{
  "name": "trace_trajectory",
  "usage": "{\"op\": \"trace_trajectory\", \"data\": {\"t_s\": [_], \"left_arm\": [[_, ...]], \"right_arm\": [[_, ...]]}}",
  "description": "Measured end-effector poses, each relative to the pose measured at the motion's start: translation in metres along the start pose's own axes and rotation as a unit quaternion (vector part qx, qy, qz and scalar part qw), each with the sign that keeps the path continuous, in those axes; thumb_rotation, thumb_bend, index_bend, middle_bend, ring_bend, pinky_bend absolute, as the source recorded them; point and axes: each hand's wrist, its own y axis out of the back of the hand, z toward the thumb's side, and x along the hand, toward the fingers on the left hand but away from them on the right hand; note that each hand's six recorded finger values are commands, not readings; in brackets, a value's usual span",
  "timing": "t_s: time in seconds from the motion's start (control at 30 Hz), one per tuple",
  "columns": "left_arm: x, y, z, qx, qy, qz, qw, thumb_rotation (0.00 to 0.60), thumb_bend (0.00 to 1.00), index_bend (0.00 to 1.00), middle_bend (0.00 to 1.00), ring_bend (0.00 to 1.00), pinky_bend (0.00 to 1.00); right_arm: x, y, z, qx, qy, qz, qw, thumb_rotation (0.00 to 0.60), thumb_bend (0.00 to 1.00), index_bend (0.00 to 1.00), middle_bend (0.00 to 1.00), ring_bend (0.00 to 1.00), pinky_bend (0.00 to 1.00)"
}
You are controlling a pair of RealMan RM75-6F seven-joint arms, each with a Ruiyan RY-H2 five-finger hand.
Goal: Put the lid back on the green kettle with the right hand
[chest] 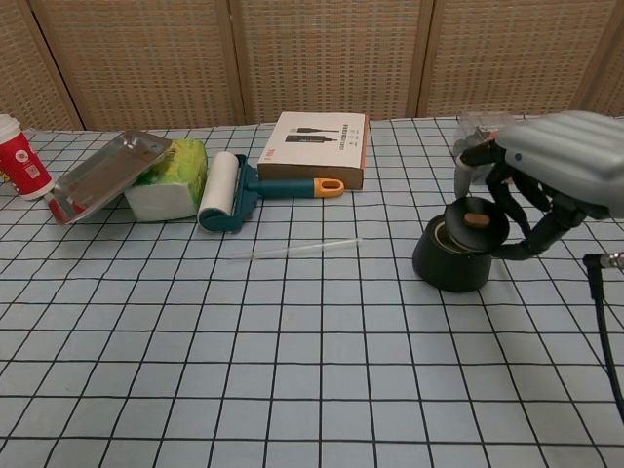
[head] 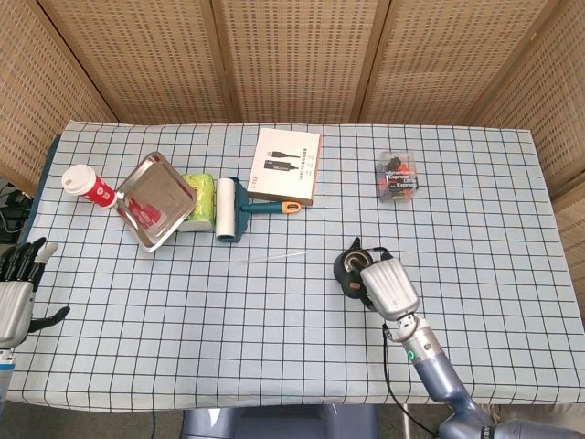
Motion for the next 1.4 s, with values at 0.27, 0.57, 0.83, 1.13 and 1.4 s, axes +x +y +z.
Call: {"op": "trace_trajectory", "data": {"t_s": [0.27, 0.57, 0.83, 1.13, 1.4], "left_arm": [[0.000, 0.003, -0.002, -0.003, 0.003, 0.004, 1.0000, 0.600, 0.03, 0.00, 0.00, 0.00, 0.00], [0.004, 0.001, -0.006, -0.003, 0.011, -0.001, 0.9999, 0.600, 0.03, 0.00, 0.00, 0.00, 0.00], [0.007, -0.003, -0.009, 0.000, 0.017, -0.011, 0.9998, 0.600, 0.03, 0.00, 0.00, 0.00, 0.00], [0.009, -0.003, -0.010, -0.002, 0.018, -0.014, 0.9997, 0.600, 0.03, 0.00, 0.00, 0.00, 0.00], [0.008, -0.004, -0.009, -0.002, 0.016, -0.017, 0.9997, 0.600, 0.03, 0.00, 0.00, 0.00, 0.00]], "right_arm": [[-0.019, 0.006, -0.010, 0.007, -0.026, -0.004, 0.9996, 0.600, 0.38, 0.56, 0.77, 0.74, 0.52], [-0.044, -0.017, -0.013, 0.014, -0.043, 0.017, 0.9988, 0.600, 0.38, 0.56, 0.77, 0.74, 0.52], [-0.061, -0.031, -0.014, 0.016, -0.054, 0.025, 0.9981, 0.600, 0.38, 0.56, 0.77, 0.74, 0.52], [-0.063, -0.041, -0.017, 0.026, -0.061, 0.035, 0.9972, 0.600, 0.38, 0.56, 0.77, 0.74, 0.52], [-0.060, -0.044, -0.016, 0.031, -0.062, 0.044, 0.9966, 0.600, 0.38, 0.56, 0.77, 0.74, 0.52]]}}
